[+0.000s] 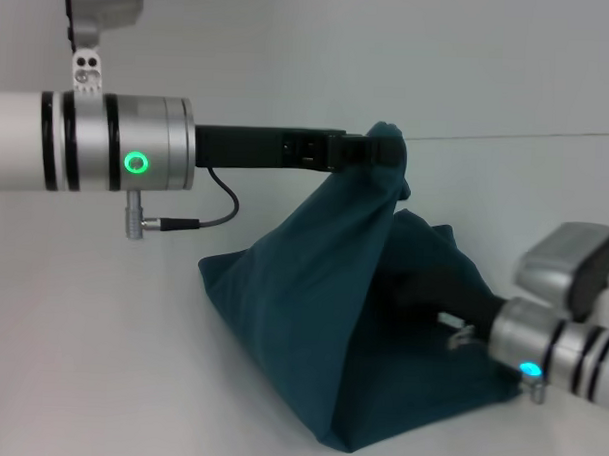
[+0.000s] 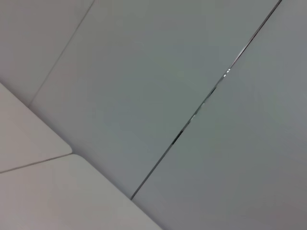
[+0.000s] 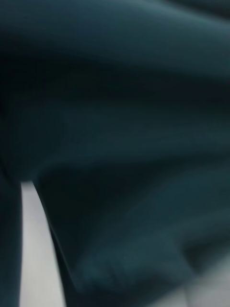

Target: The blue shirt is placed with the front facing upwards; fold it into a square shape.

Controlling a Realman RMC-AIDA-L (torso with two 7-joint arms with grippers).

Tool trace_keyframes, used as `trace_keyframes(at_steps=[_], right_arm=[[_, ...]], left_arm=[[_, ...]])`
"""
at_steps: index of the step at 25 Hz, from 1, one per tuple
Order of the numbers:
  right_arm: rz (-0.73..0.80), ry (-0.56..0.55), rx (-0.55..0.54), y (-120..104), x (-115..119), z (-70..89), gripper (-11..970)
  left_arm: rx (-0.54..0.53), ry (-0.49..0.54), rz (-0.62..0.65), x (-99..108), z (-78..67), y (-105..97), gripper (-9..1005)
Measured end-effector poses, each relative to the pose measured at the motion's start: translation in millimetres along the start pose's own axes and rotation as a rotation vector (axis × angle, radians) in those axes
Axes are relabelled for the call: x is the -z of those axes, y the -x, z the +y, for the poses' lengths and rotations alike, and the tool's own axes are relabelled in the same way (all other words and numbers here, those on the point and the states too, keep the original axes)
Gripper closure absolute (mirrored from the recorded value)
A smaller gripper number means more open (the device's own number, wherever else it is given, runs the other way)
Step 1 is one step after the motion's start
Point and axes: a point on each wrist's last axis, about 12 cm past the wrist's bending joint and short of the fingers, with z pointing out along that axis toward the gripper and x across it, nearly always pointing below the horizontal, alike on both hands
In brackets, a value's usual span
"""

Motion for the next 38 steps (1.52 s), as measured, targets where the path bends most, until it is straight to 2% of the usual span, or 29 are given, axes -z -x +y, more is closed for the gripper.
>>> trace_keyframes(at_steps=[4, 10, 18, 22, 25, 32, 34, 38], right_arm=[[-0.053, -0.051, -0.035, 3.1, 19.8, -17.6, 941], [-0.073, -0.081, -0.054, 5.9, 30.4, -27.9, 941], [-0.088, -0.098, -0.08, 12.8, 44.7, -40.6, 941], [-0.093, -0.121, -0.098, 14.8, 52.7, -47.6, 940], [-0.098, -0.126, -0.096, 16.5, 58.3, -51.3, 940], [-0.11, -0.139, -0.153, 31.9, 83.9, -69.9, 940], [-0.112, -0.132, -0.182, 43.6, 94.2, -77.2, 777], [-0.06, -0.098, -0.268, 67.4, 110.2, -90.6, 662]], left_arm=[[0.004, -0.011, -0.009, -7.6, 2.5, -5.5, 964], [0.045, -0.02, -0.033, -21.7, 6.8, -16.5, 964], [0.052, -0.006, -0.064, -36.6, 12.9, -34.6, 844], [0.069, -0.023, -0.079, -37.7, 12.9, -44.4, 668], [0.077, -0.023, -0.098, -30.1, 14.4, -48.7, 579], [0.006, -0.024, -0.162, 16.2, 11.7, -54.1, 423], [-0.018, -0.012, -0.166, 28.6, 10.7, -59.0, 378], [-0.071, 0.016, -0.166, 47.5, 10.0, -72.6, 245]])
